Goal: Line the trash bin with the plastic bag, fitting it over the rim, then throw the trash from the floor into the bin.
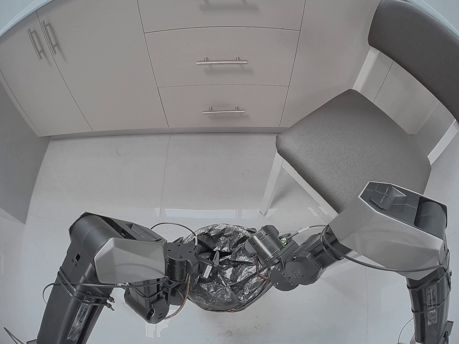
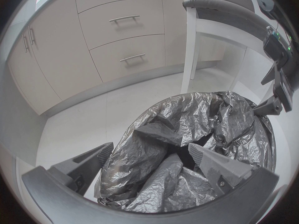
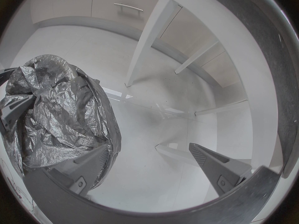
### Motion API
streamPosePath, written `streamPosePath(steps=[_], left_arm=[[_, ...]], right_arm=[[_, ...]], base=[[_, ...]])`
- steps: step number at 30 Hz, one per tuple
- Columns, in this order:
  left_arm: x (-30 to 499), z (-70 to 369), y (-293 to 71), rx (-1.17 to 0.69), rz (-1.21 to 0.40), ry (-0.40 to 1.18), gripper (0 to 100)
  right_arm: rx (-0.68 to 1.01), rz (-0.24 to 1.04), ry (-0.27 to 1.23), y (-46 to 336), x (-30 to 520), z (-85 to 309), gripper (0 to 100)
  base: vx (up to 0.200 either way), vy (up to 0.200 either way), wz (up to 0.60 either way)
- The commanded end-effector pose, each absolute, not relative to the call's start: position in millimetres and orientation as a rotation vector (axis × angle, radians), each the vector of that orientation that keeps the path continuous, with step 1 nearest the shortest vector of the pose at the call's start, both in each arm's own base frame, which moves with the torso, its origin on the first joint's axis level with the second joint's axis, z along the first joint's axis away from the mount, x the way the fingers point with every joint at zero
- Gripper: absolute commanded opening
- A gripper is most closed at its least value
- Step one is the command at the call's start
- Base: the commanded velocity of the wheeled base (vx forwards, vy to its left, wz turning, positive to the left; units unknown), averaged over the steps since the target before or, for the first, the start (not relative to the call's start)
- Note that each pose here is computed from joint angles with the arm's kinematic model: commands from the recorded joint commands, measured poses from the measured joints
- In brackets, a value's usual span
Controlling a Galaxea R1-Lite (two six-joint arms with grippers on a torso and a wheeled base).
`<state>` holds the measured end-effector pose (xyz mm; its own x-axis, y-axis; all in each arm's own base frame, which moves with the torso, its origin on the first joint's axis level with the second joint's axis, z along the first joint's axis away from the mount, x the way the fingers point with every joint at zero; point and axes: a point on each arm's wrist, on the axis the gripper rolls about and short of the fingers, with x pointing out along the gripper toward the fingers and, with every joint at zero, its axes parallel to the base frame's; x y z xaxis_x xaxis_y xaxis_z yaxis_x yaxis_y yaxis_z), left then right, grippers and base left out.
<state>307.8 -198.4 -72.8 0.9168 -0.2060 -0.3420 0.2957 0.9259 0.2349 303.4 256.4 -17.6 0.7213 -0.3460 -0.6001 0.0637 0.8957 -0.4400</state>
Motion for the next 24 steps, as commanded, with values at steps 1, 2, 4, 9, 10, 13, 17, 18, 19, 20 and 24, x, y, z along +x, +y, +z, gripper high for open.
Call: streamPosePath(steps=[1,2,4,9,10,13,17,18,19,20,24], left_arm=[[307.2,-73.9,-198.7,0.289,-0.263,0.321,100],[306.9,-74.1,-198.5,0.290,-0.263,0.322,100],[307.2,-73.9,-198.7,0.289,-0.263,0.321,100],[306.9,-74.1,-198.5,0.290,-0.263,0.322,100],[306.8,-74.6,-198.4,0.291,-0.263,0.324,100],[306.8,-76.1,-198.4,0.292,-0.263,0.327,100],[306.8,-76.1,-198.4,0.292,-0.263,0.327,100],[306.8,-76.1,-198.4,0.292,-0.263,0.327,100],[307.0,-76.5,-198.6,0.292,-0.263,0.327,100],[307.0,-76.5,-198.6,0.292,-0.263,0.327,100],[306.3,-77.3,-198.8,0.294,-0.265,0.329,100]], right_arm=[[-0.400,-0.231,0.763,255.0,301.3,-27.7,100],[-0.398,-0.228,0.770,255.4,300.7,-30.8,100],[-0.401,-0.228,0.778,254.8,300.0,-33.8,100],[-0.390,-0.235,0.785,253.2,298.1,-36.2,100],[-0.393,-0.234,0.789,252.7,296.7,-37.2,100],[-0.401,-0.235,0.801,250.5,290.9,-40.1,100],[-0.409,-0.236,0.817,248.2,280.0,-43.5,100],[-0.403,-0.233,0.815,248.3,275.2,-40.9,100],[-0.403,-0.229,0.814,248.5,272.1,-39.1,100],[-0.403,-0.229,0.814,248.5,272.1,-39.1,100],[-0.414,-0.206,0.813,251.1,257.6,-35.4,100]], base=[[0.000,0.000,0.00],[0.000,0.000,0.00],[0.000,0.000,0.00],[0.000,0.000,0.00],[0.000,0.000,0.00],[0.000,0.000,0.00],[0.000,0.000,0.00],[0.000,0.000,0.00],[0.000,0.000,0.00],[0.000,0.000,0.00],[0.000,0.000,0.00]])
